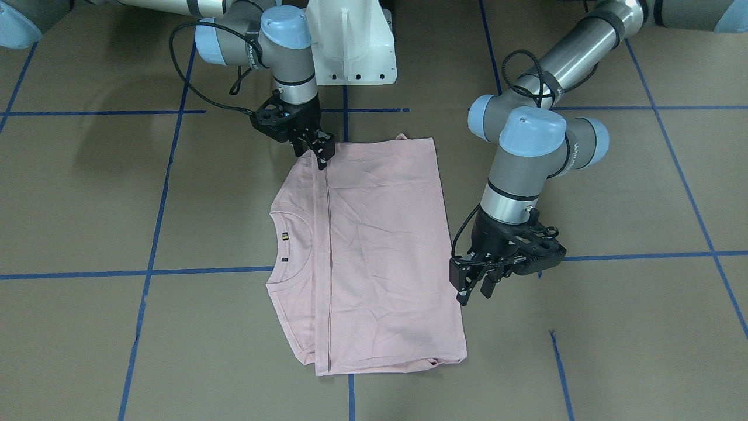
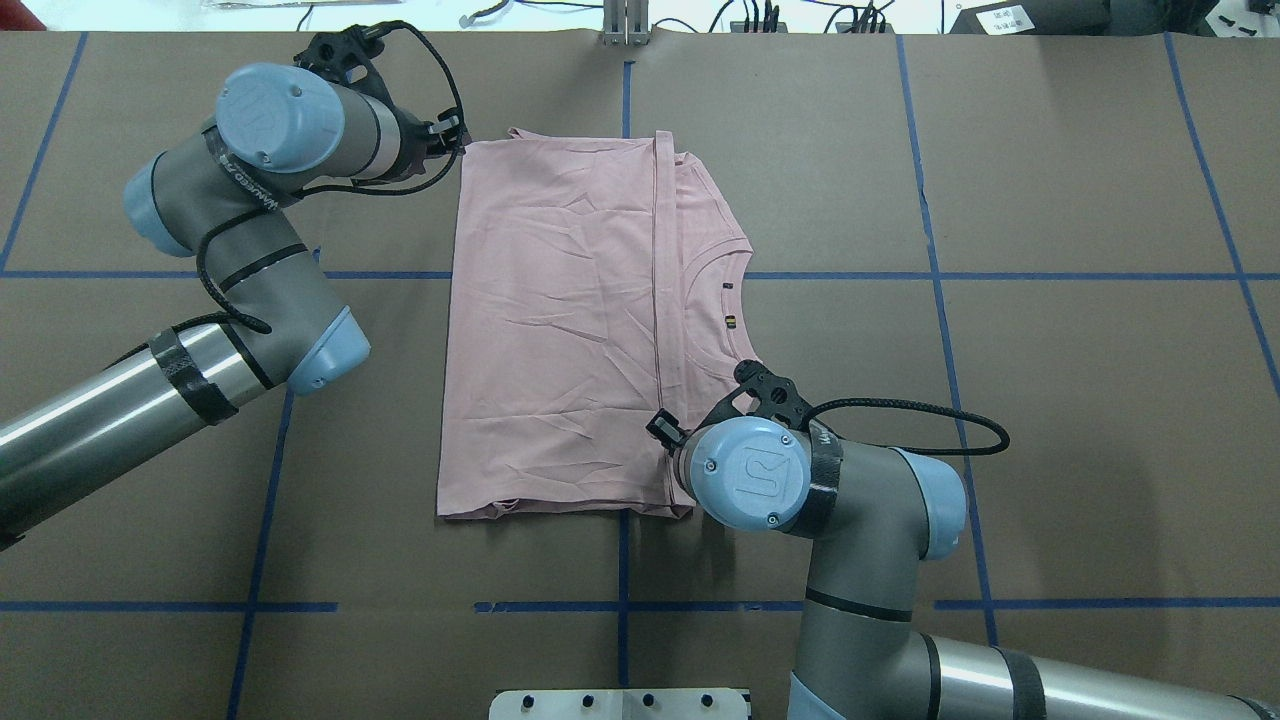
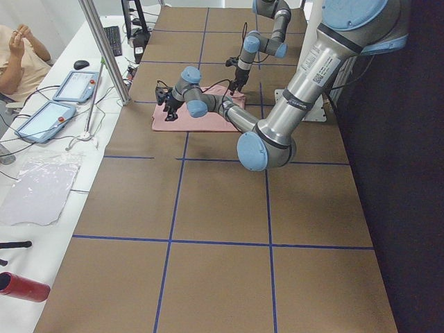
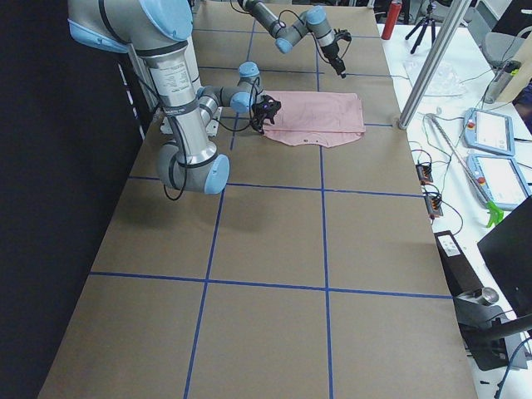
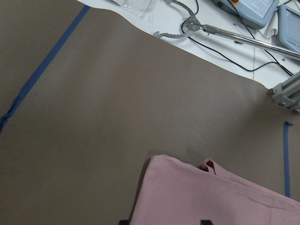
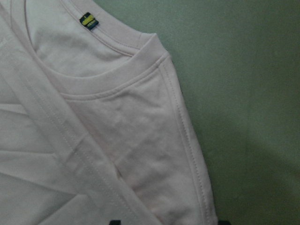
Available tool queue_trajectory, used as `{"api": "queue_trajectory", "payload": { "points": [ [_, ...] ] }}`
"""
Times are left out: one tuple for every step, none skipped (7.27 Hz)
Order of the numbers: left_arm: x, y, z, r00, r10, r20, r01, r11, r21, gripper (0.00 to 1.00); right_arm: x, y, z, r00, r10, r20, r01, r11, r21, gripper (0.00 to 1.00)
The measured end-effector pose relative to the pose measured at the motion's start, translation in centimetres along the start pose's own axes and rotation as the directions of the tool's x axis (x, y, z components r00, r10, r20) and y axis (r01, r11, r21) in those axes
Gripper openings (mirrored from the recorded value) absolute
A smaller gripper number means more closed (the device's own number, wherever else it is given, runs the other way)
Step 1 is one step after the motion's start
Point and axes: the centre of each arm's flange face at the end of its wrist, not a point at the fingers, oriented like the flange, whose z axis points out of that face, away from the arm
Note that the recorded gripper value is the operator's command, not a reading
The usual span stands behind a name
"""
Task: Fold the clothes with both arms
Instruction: 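Move the right gripper onto the folded shirt's collar edge, then lower the left gripper to the shirt's near corner while right holds collar edge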
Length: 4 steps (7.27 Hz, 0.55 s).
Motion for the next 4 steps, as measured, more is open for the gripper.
{"api": "queue_trajectory", "payload": {
  "points": [
    [0.01, 0.05, 0.02, 1.0, 0.0, 0.0, 0.0, 1.0, -0.001, 0.59, 0.06, 0.07, 0.02, 1.0, -0.001, -0.002, 0.001, 1.0, -0.001, 0.4],
    [0.0, 0.08, 0.03, 1.0, 0.0, 0.0, 0.0, 1.0, -0.001, 0.59, 0.07, 0.1, 0.02, 1.0, 0.0, -0.002, 0.0, 1.0, -0.001, 0.3],
    [0.03, 0.09, 0.02, 1.0, 0.0, 0.0, 0.0, 1.0, 0.0, 0.59, 0.1, 0.16, 0.09, 1.0, -0.001, -0.003, 0.001, 1.0, -0.001, 0.24],
    [0.1, 0.08, -0.07, 1.0, 0.0, -0.002, 0.0, 1.0, 0.0, 0.59, 0.12, 0.26, 0.12, 1.0, -0.001, -0.004, 0.001, 1.0, -0.002, 0.03]
  ]
}}
